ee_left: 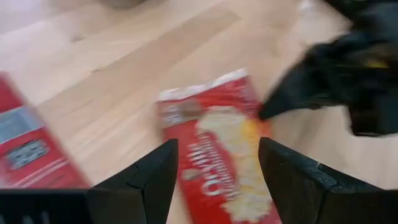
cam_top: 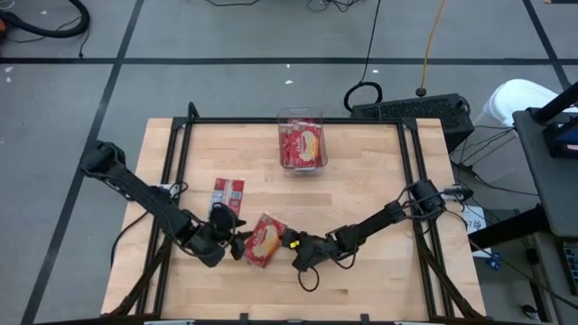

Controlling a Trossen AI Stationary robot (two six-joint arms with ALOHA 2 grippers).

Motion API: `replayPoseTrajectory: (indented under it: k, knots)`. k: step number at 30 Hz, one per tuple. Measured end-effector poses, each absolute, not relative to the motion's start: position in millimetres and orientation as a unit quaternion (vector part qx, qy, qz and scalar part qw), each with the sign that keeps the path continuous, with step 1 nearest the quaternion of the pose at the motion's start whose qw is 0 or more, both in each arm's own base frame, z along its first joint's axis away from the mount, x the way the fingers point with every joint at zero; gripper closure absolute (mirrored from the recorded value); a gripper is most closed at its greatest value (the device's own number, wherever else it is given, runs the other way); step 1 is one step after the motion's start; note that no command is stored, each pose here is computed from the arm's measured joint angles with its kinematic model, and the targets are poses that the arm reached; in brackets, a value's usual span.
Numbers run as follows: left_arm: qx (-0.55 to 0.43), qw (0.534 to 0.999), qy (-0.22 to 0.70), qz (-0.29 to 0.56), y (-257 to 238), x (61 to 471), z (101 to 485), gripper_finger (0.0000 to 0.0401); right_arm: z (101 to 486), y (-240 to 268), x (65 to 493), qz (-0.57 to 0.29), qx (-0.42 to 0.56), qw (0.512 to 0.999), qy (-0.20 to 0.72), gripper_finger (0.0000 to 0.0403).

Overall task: Sort popcorn bags into baskets
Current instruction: Put the red popcorn pack into the transparent bin

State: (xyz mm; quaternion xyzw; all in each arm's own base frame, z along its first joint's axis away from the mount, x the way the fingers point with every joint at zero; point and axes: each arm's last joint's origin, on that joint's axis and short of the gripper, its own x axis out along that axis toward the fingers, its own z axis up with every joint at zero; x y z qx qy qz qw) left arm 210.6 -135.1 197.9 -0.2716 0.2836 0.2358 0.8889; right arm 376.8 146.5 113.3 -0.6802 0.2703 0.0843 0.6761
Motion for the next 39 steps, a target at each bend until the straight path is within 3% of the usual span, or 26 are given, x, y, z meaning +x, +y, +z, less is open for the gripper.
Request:
replayPoseTrajectory:
  k: [6,18,21,24,27,31,34,39]
  knots:
    - [-0.297,0.87,0.292,0.265,-125.5,200.5,175.5,0.0174,124.5,160.7,375.9,0.03,-0.708,0.664,0.238,0.0403]
    - [-0.305,0.924,0.18,0.145,-125.5,203.0,160.3,0.0174,162.9,170.9,365.4,-0.051,-0.738,0.636,0.219,0.0403]
    - [-0.308,0.929,0.154,0.137,-120.1,196.3,151.3,0.0174,176.3,167.5,357.3,-0.055,-0.719,0.661,0.209,0.0403]
    - [-0.331,0.92,0.152,0.143,-114.5,188.8,140.9,0.0174,184.6,161.2,349.6,-0.075,-0.636,0.738,0.214,0.0403]
    - [-0.344,0.913,0.169,0.138,-113.9,184.1,134.9,0.0174,192.3,149.4,342.1,-0.082,-0.493,0.835,0.232,0.0403]
    - [-0.341,0.913,0.2,0.098,-120.3,183.1,134.1,0.0174,211.5,115.6,341.4,-0.033,-0.147,0.957,0.247,0.0403]
    - [-0.31,0.924,0.21,0.08,-125.2,185.3,134.5,0.0174,209.5,89.7,343.9,0.065,0.026,0.95,0.306,0.0402]
    - [-0.222,0.941,0.243,0.079,-129.6,192.0,129.4,0.0174,182.1,77.5,344.9,0.064,0.051,0.917,0.39,0.0373]
